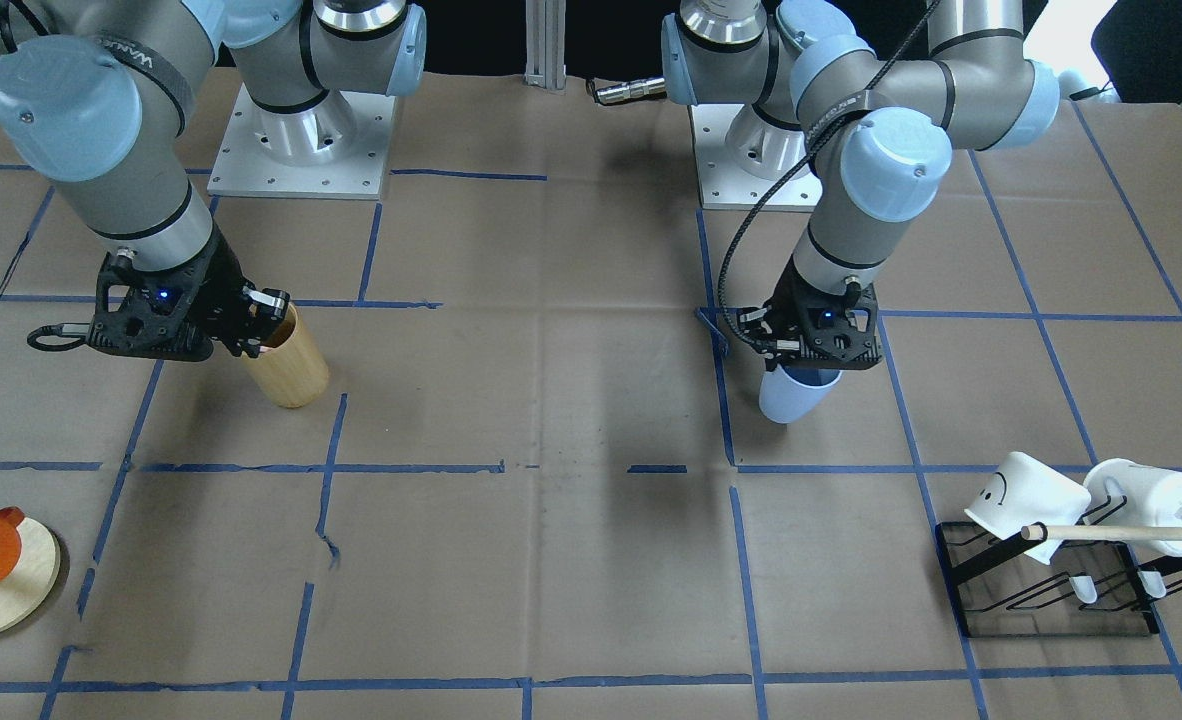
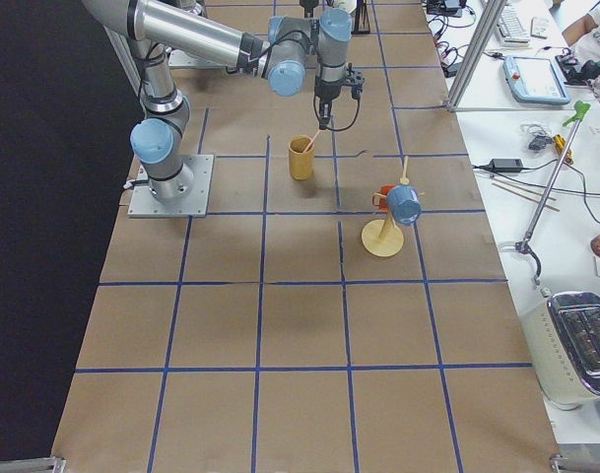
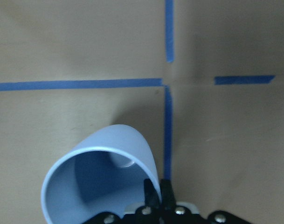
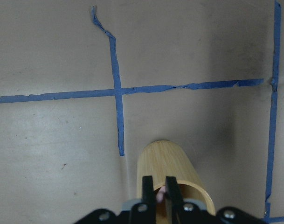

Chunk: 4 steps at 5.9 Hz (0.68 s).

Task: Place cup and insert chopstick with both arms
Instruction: 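Grasp the blue cup with the left gripper while the right grasps the chopstick, then carry the blue cup to center with the left while the right lifts the chopstick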

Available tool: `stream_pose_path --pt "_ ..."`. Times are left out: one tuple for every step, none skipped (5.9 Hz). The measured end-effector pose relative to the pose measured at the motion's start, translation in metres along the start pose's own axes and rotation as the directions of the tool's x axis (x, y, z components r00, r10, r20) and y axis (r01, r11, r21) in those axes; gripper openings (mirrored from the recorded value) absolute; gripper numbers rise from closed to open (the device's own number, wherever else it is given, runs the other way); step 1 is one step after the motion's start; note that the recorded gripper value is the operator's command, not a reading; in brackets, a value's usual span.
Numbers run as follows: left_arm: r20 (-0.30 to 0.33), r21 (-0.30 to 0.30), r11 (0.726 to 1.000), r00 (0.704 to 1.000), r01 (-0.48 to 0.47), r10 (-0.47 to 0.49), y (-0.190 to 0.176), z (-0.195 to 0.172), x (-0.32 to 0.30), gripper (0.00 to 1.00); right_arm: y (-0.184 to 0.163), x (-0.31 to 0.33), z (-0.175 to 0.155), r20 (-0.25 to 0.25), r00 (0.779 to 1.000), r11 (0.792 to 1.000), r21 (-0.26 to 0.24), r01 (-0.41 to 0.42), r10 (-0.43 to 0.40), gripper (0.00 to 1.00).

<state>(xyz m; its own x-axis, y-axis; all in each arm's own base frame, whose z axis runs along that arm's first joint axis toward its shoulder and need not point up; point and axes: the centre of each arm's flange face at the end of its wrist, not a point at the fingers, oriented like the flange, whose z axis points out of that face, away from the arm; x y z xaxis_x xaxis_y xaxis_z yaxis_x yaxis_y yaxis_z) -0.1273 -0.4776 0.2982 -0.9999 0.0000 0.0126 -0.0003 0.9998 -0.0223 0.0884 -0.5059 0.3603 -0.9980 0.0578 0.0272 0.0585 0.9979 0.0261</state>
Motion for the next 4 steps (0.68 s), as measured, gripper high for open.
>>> stream_pose_path --pt "-0.015 0.023 0.998 0.998 0.060 -0.060 -0.010 -0.009 0.057 0.04 0.000 0.001 -0.007 -0.012 1.000 1.000 0.013 0.000 0.000 0.05" --pt "-0.028 0.038 0.992 0.992 0.124 -0.123 -0.023 -0.010 0.124 0.04 -0.001 0.004 -0.023 -0.033 0.999 0.999 0.037 0.000 0.001 0.05" --pt "-0.038 0.047 0.987 0.988 0.153 -0.151 -0.036 -0.005 0.186 0.04 -0.005 0.005 -0.048 -0.042 0.999 0.998 0.059 0.001 0.002 0.05" --pt "-0.044 0.052 0.985 0.986 0.163 -0.161 -0.044 0.005 0.232 0.06 -0.007 0.005 -0.078 -0.042 0.999 0.997 0.072 0.002 0.001 0.05"
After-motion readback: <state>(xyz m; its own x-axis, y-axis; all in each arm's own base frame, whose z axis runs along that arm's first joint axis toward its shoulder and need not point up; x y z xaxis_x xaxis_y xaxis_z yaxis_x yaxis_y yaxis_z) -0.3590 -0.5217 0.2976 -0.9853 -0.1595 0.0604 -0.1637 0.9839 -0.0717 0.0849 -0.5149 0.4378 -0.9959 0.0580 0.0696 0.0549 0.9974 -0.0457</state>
